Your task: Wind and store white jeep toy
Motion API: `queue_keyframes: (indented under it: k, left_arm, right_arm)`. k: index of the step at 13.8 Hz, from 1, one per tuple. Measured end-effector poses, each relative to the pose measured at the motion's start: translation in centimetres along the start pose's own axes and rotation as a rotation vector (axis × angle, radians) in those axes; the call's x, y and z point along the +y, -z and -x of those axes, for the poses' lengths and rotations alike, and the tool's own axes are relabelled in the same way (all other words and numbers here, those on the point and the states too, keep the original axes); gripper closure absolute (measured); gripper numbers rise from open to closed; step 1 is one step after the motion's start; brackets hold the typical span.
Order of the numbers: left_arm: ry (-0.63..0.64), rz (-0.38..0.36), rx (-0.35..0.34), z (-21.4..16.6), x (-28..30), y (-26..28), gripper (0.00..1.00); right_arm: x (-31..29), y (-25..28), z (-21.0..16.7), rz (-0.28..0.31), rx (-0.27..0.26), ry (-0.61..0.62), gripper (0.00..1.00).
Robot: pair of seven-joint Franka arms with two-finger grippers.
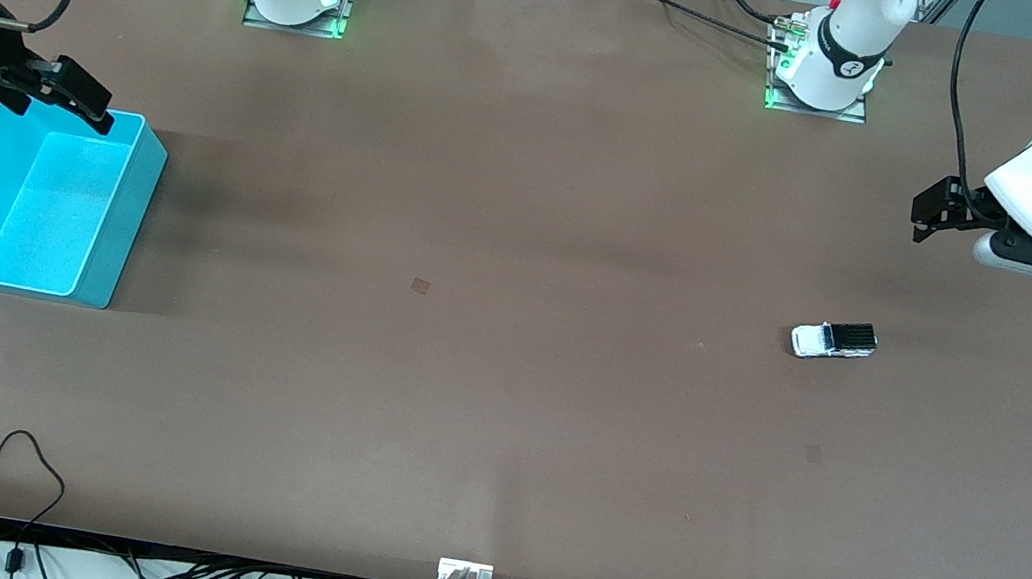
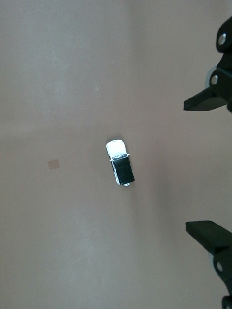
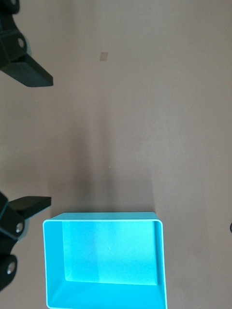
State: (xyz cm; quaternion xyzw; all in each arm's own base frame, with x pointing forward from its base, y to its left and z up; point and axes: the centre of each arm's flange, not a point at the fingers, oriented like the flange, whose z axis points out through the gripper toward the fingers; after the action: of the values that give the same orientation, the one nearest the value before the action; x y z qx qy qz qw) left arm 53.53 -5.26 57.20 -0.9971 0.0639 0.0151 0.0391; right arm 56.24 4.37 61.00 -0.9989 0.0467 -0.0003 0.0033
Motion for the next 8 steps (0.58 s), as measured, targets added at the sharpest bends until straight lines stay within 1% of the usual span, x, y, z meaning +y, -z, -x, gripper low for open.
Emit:
queue_keyframes:
  k: [8]
  left_arm:
    - [-0.002, 0.0, -0.005, -0.11, 0.11, -0.24, 0.0]
  right_arm:
    - [-0.07, -0.17, 0.03, 0.001, -0.004, 0.001, 0.0]
